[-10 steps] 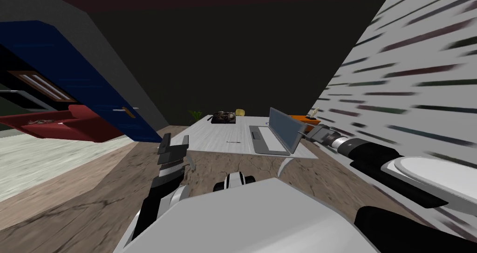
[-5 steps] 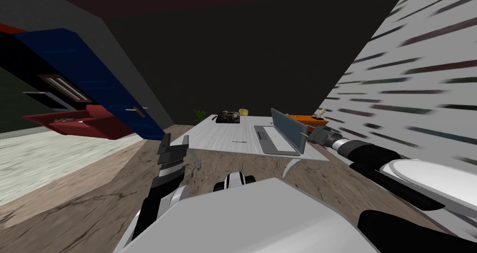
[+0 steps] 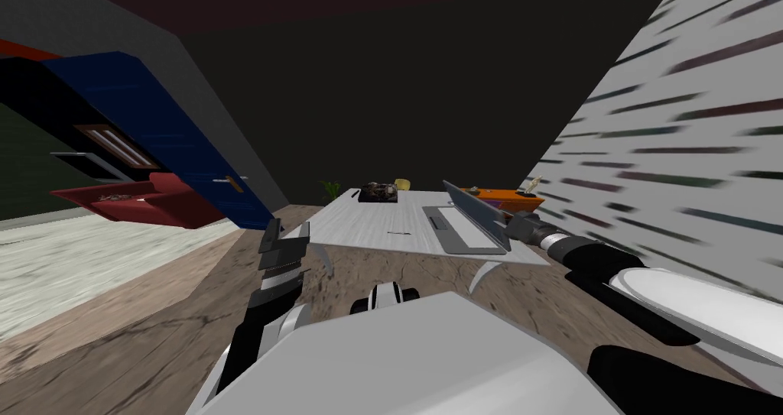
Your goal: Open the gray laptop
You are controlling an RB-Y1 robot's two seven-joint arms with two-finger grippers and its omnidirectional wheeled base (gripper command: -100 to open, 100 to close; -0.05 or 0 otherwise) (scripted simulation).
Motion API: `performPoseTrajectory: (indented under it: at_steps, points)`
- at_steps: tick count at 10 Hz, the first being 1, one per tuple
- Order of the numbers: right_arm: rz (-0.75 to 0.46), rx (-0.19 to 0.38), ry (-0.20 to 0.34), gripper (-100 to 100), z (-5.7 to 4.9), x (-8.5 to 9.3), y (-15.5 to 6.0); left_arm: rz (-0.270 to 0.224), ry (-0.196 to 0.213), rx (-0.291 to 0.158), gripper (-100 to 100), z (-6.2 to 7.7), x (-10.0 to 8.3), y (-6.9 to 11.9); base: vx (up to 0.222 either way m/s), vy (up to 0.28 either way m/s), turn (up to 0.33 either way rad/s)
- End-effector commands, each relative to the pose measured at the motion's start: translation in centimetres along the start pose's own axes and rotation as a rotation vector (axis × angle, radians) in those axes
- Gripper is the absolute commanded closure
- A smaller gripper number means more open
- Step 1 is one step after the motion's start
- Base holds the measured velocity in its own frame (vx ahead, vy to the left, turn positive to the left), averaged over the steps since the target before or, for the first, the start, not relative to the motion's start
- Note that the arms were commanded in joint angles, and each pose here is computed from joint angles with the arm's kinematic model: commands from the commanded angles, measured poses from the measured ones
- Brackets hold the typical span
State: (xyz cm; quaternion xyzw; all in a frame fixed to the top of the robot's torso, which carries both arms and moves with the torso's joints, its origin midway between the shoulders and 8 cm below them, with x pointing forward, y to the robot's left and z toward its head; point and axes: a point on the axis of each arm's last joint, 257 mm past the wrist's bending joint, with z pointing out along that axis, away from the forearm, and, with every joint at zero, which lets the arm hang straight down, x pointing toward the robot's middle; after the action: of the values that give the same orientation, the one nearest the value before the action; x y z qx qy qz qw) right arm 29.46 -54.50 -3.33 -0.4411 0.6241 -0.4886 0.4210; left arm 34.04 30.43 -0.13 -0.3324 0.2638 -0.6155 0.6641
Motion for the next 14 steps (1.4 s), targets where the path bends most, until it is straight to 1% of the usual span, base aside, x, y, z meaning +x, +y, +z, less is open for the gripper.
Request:
performPoseTrajectory:
  at_steps: [1, 6, 7, 8, 9, 10, 11, 12, 13, 14]
  points:
    - [-0.074, 0.003, 0.016, 100, 0.0, 0.6, 1.2, 0.0, 0.0, 0.0, 0, 0.0, 0.0, 0.0, 0.029, 0.077, 0.012]
    - [-0.283, 0.003, 0.042, 100, -0.4, 1.5, 4.6, 0.0, 0.0, 0.0, 0, 0.0, 0.0, 0.0, 0.029, 0.119, 0.014]
    - [-0.283, 0.011, 0.046, 100, -0.4, 1.5, 4.4, 0.0, 0.0, 0.0, 0, 0.0, 0.0, 0.0, 0.022, 0.083, 0.0]
    - [-0.272, 0.001, 0.042, 100, -0.4, 1.5, 4.6, 0.0, 0.0, 0.0, 0, 0.0, 0.0, 0.0, 0.008, 0.028, 0.002]
    - [-0.308, 0.006, 0.072, 100, -0.7, 2.7, 5.4, 0.0, 0.0, 0.0, 0, 0.0, 0.0, 0.0, 0.009, 0.04, 0.093]
    - [-0.351, 0.023, 0.099, 100, -0.7, 3.9, 5.5, 0.0, 0.0, 0.0, 0, 0.0, 0.0, 0.0, 0.008, 0.074, 0.108]
    - [-0.343, 0.01, 0.098, 100, -0.9, 3.9, 6.3, 0.0, 0.0, 0.0, 0, 0.0, 0.0, 0.0, 0.008, 0.052, 0.05]
    - [-0.384, 0.021, 0.124, 100, -1.0, 4.9, 6.7, 0.0, 0.0, 0.0, 0, 0.0, 0.0, 0.0, 0.004, 0.042, 0.086]
    - [-0.379, 0.011, 0.123, 100, -1.2, 4.9, 7.2, 0.0, 0.0, 0.0, 0, 0.0, 0.0, 0.0, 0.004, 0.031, 0.042]
    - [-0.417, 0.013, 0.145, 100, -1.4, 5.8, 8.0, 0.0, 0.0, 0.0, 0, 0.0, 0.0, 0.0, 0.007, 0.047, 0.075]
